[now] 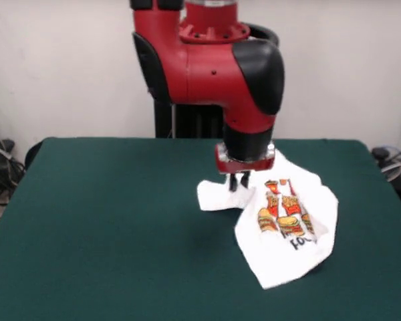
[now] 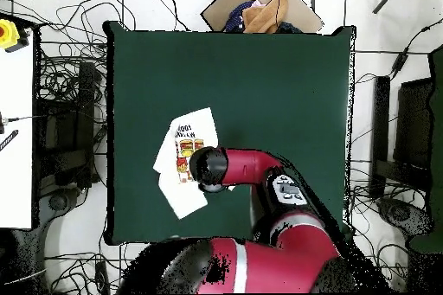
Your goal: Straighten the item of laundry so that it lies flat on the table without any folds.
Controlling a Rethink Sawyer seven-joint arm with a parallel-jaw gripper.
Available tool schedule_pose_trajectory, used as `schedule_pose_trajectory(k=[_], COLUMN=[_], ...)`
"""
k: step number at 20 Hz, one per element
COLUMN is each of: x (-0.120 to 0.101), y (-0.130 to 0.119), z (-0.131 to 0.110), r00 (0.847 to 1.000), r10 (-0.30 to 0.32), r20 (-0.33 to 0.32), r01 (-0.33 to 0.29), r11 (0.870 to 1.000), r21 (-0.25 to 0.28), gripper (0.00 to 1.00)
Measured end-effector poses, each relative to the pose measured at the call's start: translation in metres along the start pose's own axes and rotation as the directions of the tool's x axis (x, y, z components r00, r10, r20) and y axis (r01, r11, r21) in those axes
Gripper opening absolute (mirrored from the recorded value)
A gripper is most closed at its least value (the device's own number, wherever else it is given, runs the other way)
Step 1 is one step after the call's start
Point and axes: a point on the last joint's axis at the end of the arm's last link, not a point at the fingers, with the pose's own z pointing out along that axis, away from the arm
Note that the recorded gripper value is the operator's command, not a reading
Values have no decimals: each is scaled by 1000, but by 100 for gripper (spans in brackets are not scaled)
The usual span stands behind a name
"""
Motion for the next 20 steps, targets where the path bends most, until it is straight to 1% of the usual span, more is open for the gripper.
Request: schedule_pose_trajectory(k=[5, 7, 9, 12, 13, 16, 20], x=[-26, -35, -40, -48, -53, -56, -64], y=[-29, -33, -35, -38, -41, -42, -36], z=[-33, -42, -45, -46, -43, -38, -21], r00=[996, 994, 992, 990, 989, 987, 979], r10=[33, 35, 31, 18, 5, -8, -57], r20=[83, 108, 121, 137, 148, 159, 197], r01=[-36, -39, -36, -26, -16, -4, 36], r11=[999, 999, 998, 998, 998, 997, 993], r21=[27, 36, 43, 58, 68, 79, 109], gripper=[0, 0, 0, 0, 0, 0, 0])
